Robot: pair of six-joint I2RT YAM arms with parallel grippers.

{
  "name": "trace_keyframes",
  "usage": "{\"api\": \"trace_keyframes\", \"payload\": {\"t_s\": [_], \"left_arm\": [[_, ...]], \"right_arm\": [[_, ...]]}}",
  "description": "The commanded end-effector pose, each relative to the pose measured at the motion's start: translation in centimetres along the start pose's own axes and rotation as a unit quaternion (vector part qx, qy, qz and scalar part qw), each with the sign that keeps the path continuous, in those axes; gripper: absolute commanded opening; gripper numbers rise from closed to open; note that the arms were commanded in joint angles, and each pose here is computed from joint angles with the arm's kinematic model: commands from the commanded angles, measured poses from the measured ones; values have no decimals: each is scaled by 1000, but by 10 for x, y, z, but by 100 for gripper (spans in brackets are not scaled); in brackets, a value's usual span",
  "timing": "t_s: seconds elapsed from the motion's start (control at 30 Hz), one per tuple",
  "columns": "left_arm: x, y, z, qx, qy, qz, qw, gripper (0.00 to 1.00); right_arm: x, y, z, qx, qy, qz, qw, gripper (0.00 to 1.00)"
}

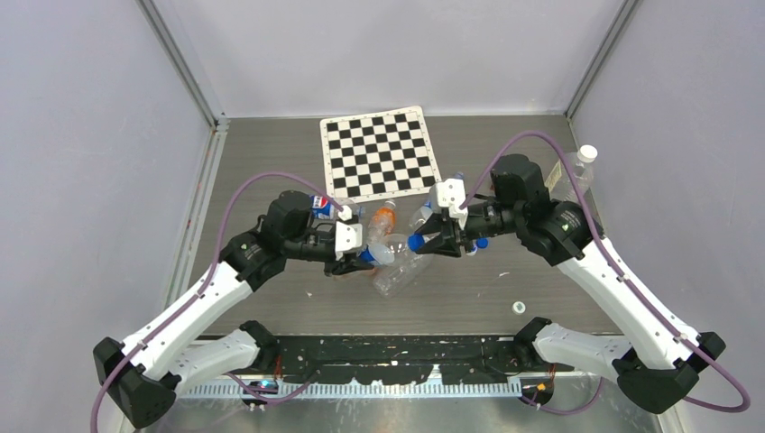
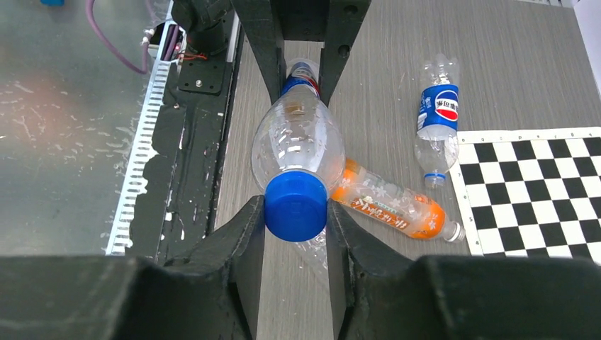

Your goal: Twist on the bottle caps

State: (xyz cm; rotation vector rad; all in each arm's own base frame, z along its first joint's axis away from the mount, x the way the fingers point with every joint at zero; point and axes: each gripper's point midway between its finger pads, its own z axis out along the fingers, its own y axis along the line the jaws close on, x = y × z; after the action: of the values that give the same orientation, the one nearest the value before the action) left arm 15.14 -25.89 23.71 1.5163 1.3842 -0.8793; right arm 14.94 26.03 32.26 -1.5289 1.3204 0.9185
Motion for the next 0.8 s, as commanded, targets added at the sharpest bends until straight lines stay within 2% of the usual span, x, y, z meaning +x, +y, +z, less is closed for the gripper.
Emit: {"api": "trace_keyframes", "payload": {"t_s": [0.0,0.03,0.13,0.2,0.27,0.3,0.4,0.43,0.47,0.67,0.77], "left_arm": [[-23,2,-2,9,-28,22,999,32],[-23,3,-2,8,-29,23,999,32],[-20,10,-2,-13,-23,34,999,32],[-16,21,-4,-50,-13,44,998,32],[-15,34,-7,-102,-2,67,993,32],[-15,40,-9,-129,0,83,988,33],[-21,53,-15,-199,-6,135,971,34],[-23,58,-17,-225,-8,146,963,34],[-26,60,-19,-244,-12,161,956,34],[-34,65,-25,-336,1,254,907,33],[-34,64,-24,-359,20,293,886,33]], "right_arm": [[-21,-4,-1,-2,-28,-17,999,15],[-22,-5,0,0,-31,-6,999,10],[-18,-18,7,27,-29,53,998,6],[-12,-31,11,61,-16,125,990,3],[0,-44,16,105,0,217,970,2],[5,-47,20,118,2,277,954,2],[17,-54,33,133,-12,359,924,1],[14,-56,36,137,-29,399,906,0],[27,-56,41,146,-31,453,879,0],[47,-81,50,178,-122,583,783,0],[61,-84,50,189,-143,620,748,0]]}}
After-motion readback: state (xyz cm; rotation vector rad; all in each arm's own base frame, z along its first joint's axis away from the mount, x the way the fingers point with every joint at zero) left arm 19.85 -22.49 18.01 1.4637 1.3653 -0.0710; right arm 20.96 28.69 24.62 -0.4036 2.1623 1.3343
